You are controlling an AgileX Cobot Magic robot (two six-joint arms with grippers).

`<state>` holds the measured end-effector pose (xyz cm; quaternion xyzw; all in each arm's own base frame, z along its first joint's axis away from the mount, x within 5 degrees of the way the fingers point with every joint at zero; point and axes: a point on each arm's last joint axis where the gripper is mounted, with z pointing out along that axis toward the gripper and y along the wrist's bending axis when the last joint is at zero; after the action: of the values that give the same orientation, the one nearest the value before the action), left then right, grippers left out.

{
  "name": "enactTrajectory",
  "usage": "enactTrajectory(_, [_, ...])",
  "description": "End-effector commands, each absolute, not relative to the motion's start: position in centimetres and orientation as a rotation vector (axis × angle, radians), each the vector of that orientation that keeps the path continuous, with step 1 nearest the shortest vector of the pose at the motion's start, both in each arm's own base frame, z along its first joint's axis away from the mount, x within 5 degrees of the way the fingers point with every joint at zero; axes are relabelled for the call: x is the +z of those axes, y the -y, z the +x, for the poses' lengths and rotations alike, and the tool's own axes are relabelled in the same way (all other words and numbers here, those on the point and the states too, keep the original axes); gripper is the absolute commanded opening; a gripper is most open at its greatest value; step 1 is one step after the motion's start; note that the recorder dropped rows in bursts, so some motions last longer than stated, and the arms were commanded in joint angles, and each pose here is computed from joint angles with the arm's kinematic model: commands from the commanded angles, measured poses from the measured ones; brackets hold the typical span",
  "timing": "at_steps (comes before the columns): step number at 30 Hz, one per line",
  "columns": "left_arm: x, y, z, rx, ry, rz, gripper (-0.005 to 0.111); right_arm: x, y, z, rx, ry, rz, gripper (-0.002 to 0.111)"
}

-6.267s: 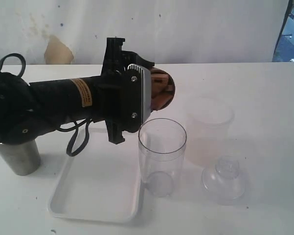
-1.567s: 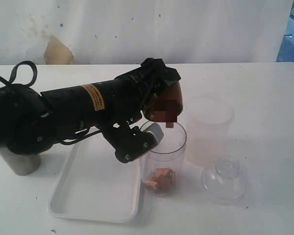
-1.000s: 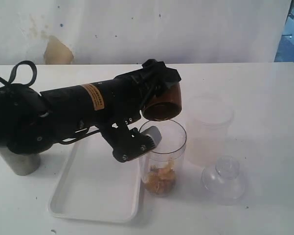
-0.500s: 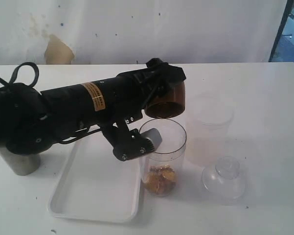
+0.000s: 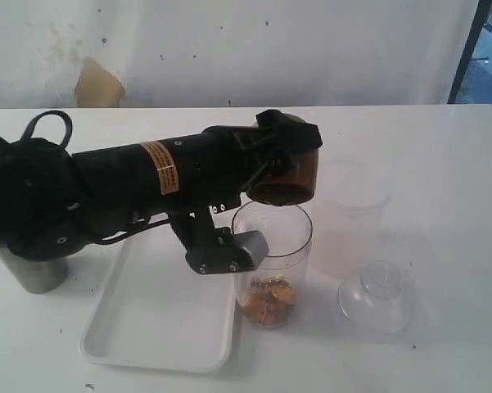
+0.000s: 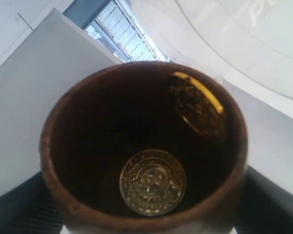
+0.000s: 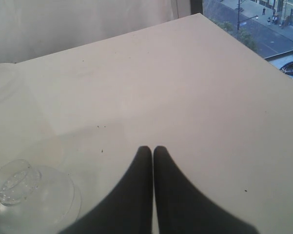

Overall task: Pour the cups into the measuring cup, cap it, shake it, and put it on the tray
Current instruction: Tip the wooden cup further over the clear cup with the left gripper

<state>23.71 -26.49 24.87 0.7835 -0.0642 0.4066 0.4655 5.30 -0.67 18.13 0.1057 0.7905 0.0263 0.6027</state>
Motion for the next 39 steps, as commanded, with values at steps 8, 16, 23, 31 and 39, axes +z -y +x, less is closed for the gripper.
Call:
enactTrajectory(8, [25.9,26.9,23.1,1.015,0.202,1.844,0.000,18.2,0.6,5.3,0.068,-1.817,0.243,0.000])
enactTrajectory(16, [26.4,26.0,24.0,1.042,0.135,1.834,0.000,18.2,0.6,5.3,0.069,-1.815,0.242,0.000])
enactTrajectory(23, [26.5,24.8,25.3,0.818,-0.487,1.711,0.000,18.2,0.6,5.3,0.069,-1.815,0.242,0.000])
enactTrajectory(31, [26.6,24.6,25.5,0.727,-0.634,1.630,0.000,18.2,0.6,5.3,0.069,-1.815,0.242,0.000])
enactTrajectory(39, [27.7,26.1,24.1,1.017,-0.111,1.661,0.000,18.2,0.6,5.3,0.069,-1.815,0.242,0.000])
